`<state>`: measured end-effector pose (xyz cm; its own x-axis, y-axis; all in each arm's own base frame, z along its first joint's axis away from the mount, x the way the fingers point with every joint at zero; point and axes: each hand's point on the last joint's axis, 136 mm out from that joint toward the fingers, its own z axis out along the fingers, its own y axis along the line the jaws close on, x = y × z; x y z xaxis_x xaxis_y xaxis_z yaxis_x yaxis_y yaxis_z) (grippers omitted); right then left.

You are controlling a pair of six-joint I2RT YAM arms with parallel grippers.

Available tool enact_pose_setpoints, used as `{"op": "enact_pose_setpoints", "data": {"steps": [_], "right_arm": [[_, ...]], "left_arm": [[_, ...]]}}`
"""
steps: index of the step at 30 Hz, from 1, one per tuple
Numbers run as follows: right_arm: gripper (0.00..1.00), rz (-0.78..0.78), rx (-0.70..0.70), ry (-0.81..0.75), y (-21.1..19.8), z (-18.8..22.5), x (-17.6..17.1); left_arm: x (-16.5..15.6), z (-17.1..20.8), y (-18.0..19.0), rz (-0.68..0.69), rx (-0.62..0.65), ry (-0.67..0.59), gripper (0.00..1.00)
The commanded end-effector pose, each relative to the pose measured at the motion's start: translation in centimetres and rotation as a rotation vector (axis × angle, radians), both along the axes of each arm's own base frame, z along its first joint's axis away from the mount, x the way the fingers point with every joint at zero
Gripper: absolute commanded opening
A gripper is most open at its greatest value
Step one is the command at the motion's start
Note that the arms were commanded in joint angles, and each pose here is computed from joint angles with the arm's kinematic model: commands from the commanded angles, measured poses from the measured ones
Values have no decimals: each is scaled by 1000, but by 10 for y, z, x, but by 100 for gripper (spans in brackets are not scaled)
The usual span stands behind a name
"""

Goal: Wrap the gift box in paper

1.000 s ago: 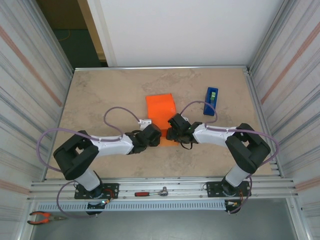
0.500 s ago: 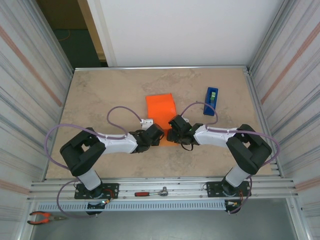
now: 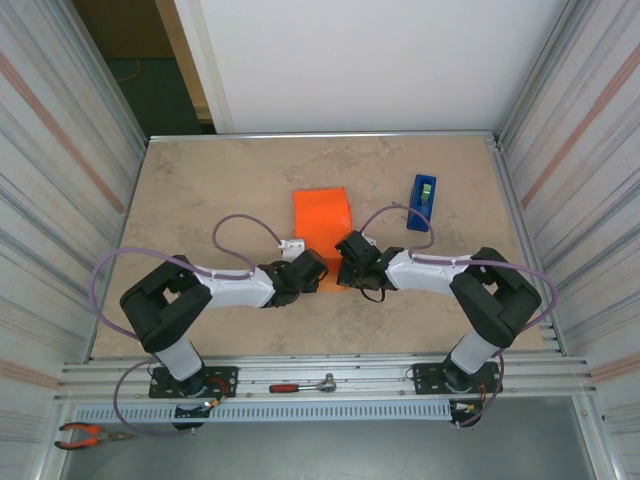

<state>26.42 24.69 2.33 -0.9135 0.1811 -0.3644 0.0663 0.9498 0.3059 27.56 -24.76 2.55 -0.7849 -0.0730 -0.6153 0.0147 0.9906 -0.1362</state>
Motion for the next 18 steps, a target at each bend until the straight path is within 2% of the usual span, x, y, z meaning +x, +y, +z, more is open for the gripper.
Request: {"op": "enact_pose_setpoints", "data": {"steps": [1,4,8,10,12,17,18], "right_arm": [[0,-3,-15,-7,-3,3,-2],[0,-3,-15,-11,-3,3,-3],[0,0,-22,-5,-5,1,-5],[0,2,-24,-4,-6,0,-6],[0,5,-27,-3,-6,0,-7],[0,8,-33,-3,-8,0,-7],[0,12,-34,-3,-7,0,-7]], "left_arm": [[-10,2,15,35,28,20,64],[-17,-1,25,64,24,31,69],[-20,0,30,84,2,24,68],[-21,2,29,81,-2,22,61],[-21,3,26,72,-8,14,49],[-24,1,18,53,-11,11,29],[-24,0,17,53,-8,15,22]]}}
